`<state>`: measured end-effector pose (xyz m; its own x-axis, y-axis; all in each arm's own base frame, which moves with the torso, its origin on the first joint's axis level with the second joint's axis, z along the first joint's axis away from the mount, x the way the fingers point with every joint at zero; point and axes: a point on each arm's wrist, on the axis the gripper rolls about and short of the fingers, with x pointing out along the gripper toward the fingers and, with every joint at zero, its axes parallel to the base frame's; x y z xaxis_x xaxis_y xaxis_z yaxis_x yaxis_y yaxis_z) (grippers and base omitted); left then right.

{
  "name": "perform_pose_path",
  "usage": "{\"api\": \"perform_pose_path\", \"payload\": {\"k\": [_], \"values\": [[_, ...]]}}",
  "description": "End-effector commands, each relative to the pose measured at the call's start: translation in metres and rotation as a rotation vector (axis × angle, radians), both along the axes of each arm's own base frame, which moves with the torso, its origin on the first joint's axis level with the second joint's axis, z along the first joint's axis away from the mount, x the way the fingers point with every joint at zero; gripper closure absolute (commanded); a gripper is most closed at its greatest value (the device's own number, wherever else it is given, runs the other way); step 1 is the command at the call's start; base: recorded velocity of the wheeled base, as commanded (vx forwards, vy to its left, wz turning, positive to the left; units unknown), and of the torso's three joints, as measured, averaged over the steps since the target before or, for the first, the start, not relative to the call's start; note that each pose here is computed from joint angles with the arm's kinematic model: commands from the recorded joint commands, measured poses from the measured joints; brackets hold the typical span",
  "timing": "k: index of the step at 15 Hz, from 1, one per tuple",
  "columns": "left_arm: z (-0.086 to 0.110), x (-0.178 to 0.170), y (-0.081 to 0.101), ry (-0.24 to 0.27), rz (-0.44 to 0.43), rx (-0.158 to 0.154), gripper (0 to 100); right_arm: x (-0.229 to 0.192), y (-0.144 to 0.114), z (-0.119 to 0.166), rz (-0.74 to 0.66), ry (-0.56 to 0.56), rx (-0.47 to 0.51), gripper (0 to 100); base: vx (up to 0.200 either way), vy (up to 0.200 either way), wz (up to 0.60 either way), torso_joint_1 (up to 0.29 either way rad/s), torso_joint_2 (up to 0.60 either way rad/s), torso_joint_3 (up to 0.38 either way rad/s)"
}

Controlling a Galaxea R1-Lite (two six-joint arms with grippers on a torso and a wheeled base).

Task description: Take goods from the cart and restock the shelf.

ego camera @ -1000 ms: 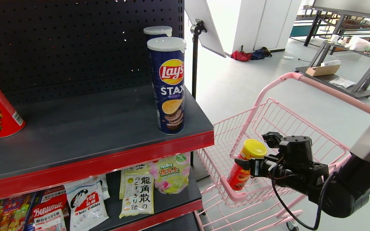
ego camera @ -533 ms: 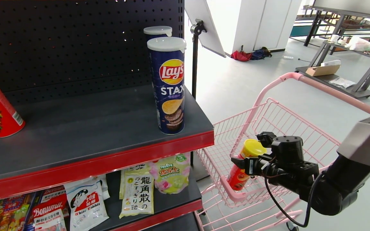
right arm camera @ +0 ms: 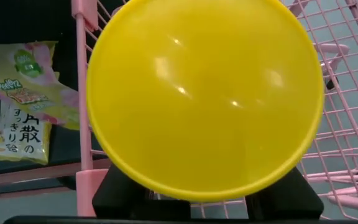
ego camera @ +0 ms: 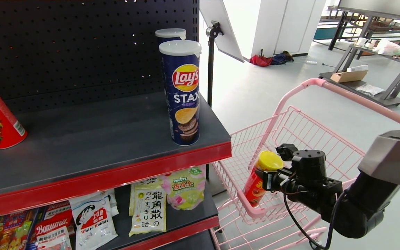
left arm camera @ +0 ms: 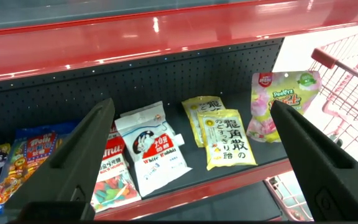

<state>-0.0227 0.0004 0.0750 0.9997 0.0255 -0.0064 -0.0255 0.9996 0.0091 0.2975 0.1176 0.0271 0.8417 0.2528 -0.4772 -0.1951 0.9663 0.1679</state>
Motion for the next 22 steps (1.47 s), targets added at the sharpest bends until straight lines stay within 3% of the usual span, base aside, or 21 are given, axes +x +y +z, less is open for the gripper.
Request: {"api": "perform_pose_path", "payload": {"k": [1, 3, 6, 7, 9, 11, 13, 14, 16, 17, 22], "values": [[0.0, 0.0, 0.0, 0.0, 0.001, 0.0, 0, -0.002, -0.001, 0.018, -0.008, -0.05, 0.011, 100, 0.0, 0.0, 0.0, 0.0, 0.0, 0.0], [0.0, 0.0, 0.0, 0.001, 0.001, 0.0, 0, 0.006, -0.008, 0.074, -0.012, -0.214, 0.004, 100, 0.0, 0.0, 0.0, 0.0, 0.0, 0.0], [0.0, 0.0, 0.0, 0.001, 0.001, 0.0, 0, 0.005, -0.023, 0.153, -0.043, -0.319, -0.009, 100, 0.0, 0.0, 0.0, 0.0, 0.0, 0.0], [0.0, 0.0, 0.0, 0.001, -0.001, 0.0, 0, -0.004, -0.032, 0.196, -0.069, -0.34, -0.011, 100, 0.0, 0.0, 0.0, 0.0, 0.0, 0.0], [0.0, 0.0, 0.0, 0.001, -0.001, 0.0, 0, -0.039, -0.043, 0.255, -0.091, -0.362, -0.034, 100, 0.0, 0.0, 0.0, 0.0, 0.0, 0.0], [0.0, 0.0, 0.0, 0.001, -0.001, 0.0, 0, -0.096, -0.061, 0.283, -0.114, -0.336, -0.063, 100, 0.0, 0.0, 0.0, 0.0, 0.0, 0.0], [0.0, 0.0, 0.0, 0.001, -0.001, 0.0, 0, -0.165, -0.083, 0.28, -0.187, -0.289, -0.148, 100, 0.0, 0.0, 0.0, 0.0, 0.0, 0.0], [0.0, 0.0, 0.0, 0.001, -0.001, 0.0, 0, -0.193, -0.091, 0.274, -0.167, -0.289, -0.14, 100, 0.0, 0.0, 0.0, 0.0, 0.0, 0.0], [0.0, 0.0, 0.0, 0.001, -0.001, 0.0, 0, -0.245, -0.108, 0.244, -0.168, -0.279, -0.149, 100, 0.0, 0.0, 0.0, 0.0, 0.0, 0.0], [0.0, 0.0, 0.0, 0.001, -0.001, 0.0, 0, -0.273, -0.116, 0.224, -0.165, -0.242, -0.204, 100, 0.0, 0.0, 0.0, 0.0, 0.0, 0.0], [0.0, 0.0, 0.0, 0.001, -0.003, 0.002, 0, -0.301, -0.124, 0.19, -0.215, -0.195, -0.25, 100, 0.0, 0.0, 0.0, 0.0, 0.0, 0.0]]}}
